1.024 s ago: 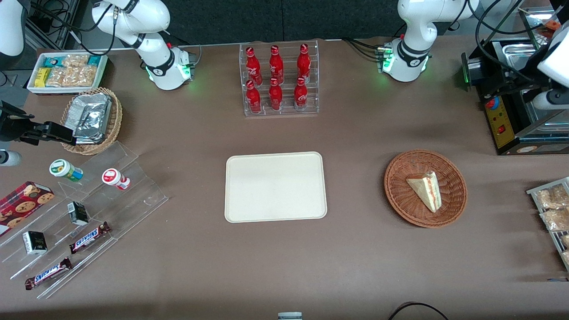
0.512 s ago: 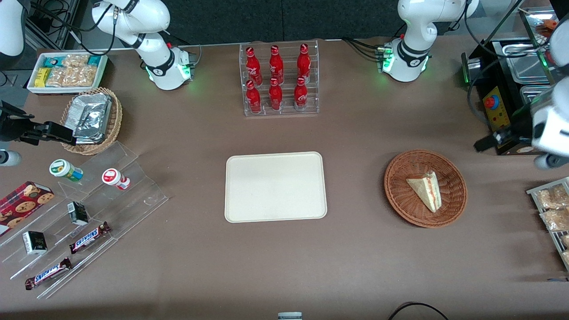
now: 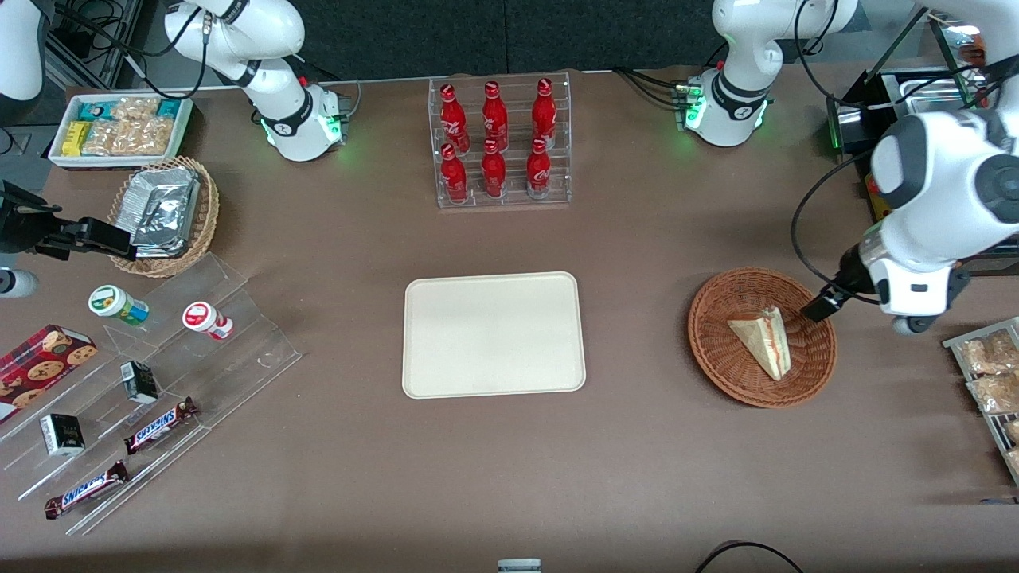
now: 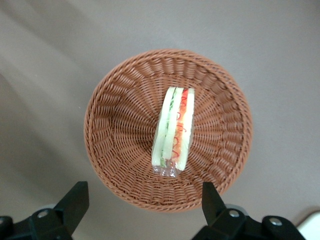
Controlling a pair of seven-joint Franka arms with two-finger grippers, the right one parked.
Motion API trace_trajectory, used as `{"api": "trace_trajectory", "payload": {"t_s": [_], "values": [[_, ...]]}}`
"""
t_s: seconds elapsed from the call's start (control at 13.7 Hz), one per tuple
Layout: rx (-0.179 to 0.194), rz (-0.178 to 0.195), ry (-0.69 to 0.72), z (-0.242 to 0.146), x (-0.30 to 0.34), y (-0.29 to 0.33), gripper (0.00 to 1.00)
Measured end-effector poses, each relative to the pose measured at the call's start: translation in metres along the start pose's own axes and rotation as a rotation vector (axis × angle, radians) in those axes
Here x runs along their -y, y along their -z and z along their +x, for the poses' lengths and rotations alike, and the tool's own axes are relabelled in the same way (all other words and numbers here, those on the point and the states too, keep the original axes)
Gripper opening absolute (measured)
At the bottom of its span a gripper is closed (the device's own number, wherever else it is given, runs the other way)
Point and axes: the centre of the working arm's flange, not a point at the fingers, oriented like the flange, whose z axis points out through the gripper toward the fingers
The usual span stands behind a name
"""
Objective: Place sandwich from basket to tray
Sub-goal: 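Move the left gripper down over the wrapped sandwich in the wicker basket, then lower the left gripper around the sandwich and close on it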
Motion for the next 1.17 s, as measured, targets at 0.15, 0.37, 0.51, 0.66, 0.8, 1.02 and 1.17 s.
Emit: {"api": "trace_trajectory", "payload": {"t_s": [0.15, 0.37, 0.51, 0.66, 0.8, 1.02, 1.17], "values": [[-0.016, -0.016, 0.025, -0.01, 0.005, -0.022, 1.0], [-0.02, -0.021, 0.016, -0.027, 0.001, -0.04, 1.0], [-0.021, -0.016, 0.007, -0.034, 0.001, -0.051, 1.0], [-0.033, -0.027, 0.005, -0.035, 0.002, -0.061, 1.0], [-0.043, -0.038, 0.004, -0.034, 0.0, -0.071, 1.0], [-0.042, -0.038, 0.001, -0.032, -0.004, -0.088, 1.0], [-0.047, -0.044, -0.003, -0.032, -0.007, -0.097, 1.0]]}}
